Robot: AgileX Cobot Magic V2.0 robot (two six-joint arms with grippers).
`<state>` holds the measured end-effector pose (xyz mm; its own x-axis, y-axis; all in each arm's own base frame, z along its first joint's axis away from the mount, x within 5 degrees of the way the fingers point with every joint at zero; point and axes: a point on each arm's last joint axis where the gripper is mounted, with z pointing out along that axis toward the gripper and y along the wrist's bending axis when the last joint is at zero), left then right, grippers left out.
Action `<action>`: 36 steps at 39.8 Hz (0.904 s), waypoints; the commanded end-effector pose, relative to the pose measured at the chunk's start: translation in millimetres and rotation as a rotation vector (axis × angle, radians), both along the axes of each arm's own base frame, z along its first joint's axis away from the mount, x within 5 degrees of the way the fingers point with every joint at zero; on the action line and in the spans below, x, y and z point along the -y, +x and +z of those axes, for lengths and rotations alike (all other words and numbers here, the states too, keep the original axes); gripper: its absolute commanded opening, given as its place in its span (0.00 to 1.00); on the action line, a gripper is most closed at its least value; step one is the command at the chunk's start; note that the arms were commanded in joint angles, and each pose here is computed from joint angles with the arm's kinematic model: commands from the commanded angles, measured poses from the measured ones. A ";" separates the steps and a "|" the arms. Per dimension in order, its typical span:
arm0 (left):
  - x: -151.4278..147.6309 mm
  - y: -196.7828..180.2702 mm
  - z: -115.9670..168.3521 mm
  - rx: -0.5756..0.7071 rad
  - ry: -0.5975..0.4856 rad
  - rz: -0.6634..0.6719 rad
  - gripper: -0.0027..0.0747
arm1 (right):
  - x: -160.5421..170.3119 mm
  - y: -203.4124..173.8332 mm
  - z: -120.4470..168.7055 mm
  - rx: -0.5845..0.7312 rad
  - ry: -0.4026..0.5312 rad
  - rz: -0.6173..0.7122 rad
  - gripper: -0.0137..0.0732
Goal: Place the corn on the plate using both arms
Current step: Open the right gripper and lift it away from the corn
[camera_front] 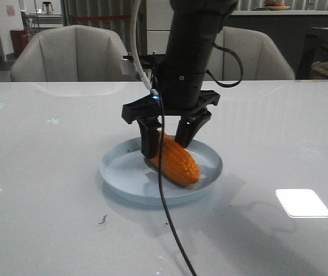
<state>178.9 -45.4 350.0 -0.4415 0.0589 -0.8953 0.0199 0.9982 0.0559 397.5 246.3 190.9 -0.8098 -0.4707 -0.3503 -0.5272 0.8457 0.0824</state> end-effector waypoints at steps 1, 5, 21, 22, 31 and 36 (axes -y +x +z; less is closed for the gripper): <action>0.6 -0.7 15.6 0.087 -0.013 -0.027 0.39 | 0.0 -0.4 41.3 0.091 0.062 0.002 0.78; 0.6 -0.7 15.6 0.087 -0.013 -0.027 0.39 | 2.8 -0.8 48.9 0.075 0.041 0.008 0.78; 0.1 -0.5 16.1 0.093 0.000 -0.027 0.39 | 84.4 -22.2 233.0 0.467 0.250 -0.162 0.78; 0.0 -0.4 16.2 0.094 0.004 -0.027 0.39 | 95.5 -28.4 245.3 0.495 0.258 -0.181 0.78; -0.4 -0.4 16.2 0.094 0.009 -0.025 0.39 | 184.0 -78.3 297.7 0.635 0.234 -0.367 0.78; -0.6 -0.5 16.0 0.092 0.010 -0.022 0.39 | 222.6 -105.4 285.7 0.618 0.185 -0.478 0.78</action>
